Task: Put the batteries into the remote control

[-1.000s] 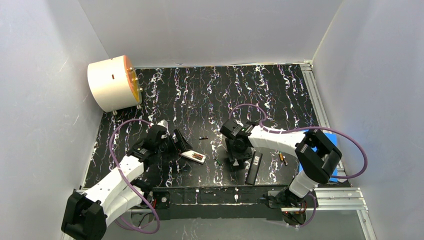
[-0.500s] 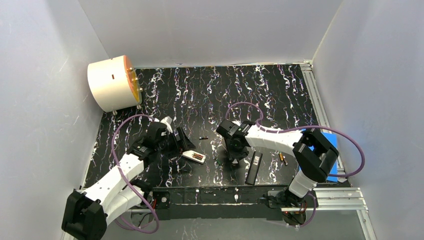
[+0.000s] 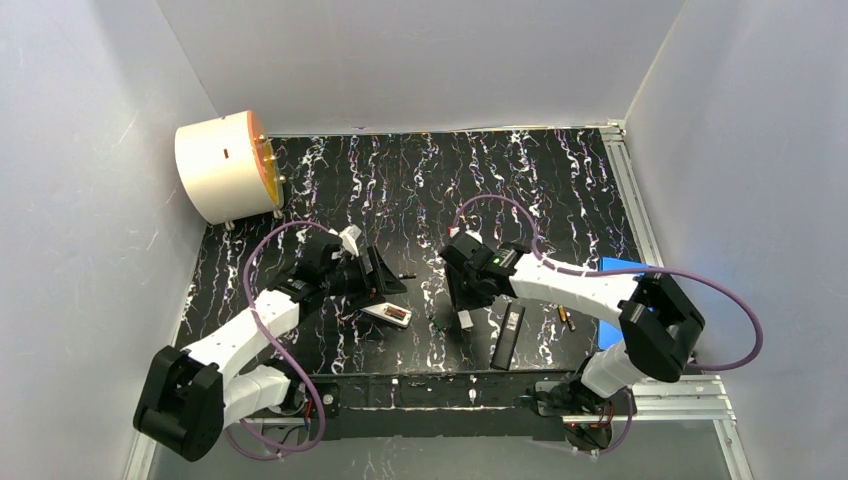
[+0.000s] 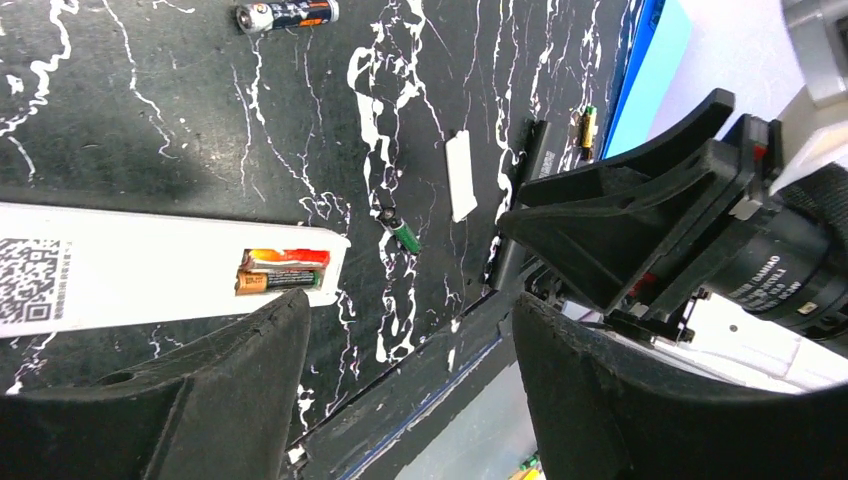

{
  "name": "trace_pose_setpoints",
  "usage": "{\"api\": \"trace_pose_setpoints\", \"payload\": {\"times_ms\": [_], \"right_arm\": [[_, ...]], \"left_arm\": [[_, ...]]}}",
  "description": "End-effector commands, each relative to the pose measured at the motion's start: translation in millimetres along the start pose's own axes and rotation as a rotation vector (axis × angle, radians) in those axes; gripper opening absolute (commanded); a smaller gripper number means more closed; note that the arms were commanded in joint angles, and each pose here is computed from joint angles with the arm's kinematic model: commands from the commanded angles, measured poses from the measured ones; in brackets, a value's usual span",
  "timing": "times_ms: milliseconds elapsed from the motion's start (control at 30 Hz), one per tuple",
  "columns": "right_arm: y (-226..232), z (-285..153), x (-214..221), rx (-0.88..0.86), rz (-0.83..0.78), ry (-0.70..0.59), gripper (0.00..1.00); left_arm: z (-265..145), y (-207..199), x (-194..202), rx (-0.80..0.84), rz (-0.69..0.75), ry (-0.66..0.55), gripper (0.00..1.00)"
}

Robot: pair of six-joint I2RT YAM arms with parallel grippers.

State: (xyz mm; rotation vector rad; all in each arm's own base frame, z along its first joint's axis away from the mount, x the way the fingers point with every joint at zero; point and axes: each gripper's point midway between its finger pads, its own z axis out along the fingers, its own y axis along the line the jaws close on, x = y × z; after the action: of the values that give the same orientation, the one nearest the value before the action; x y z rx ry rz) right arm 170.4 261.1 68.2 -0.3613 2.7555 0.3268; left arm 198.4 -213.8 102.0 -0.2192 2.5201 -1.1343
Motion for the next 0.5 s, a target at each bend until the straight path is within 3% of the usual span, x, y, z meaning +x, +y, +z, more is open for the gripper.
{"api": "trace_pose_setpoints", "payload": {"times_ms": [0, 233, 467], "right_arm": [[-1.8, 7.1, 11.8, 0.023, -0.001, 0.062, 0.47], [-8.7, 16.4, 32.0, 0.089, -0.027, 0.162, 0.54], [-15.6, 24.7, 38.8, 0.140, -0.045, 0.199, 0.55]], "left_arm": [[-0.9, -26.1, -4.7, 0.085, 0.017, 0.029, 0.70], [-0.5, -22.1, -6.2, 0.063, 0.031, 0.023, 0.71], [0.6, -19.0, -5.6, 0.054, 0.029, 0.023, 0.71]]}}
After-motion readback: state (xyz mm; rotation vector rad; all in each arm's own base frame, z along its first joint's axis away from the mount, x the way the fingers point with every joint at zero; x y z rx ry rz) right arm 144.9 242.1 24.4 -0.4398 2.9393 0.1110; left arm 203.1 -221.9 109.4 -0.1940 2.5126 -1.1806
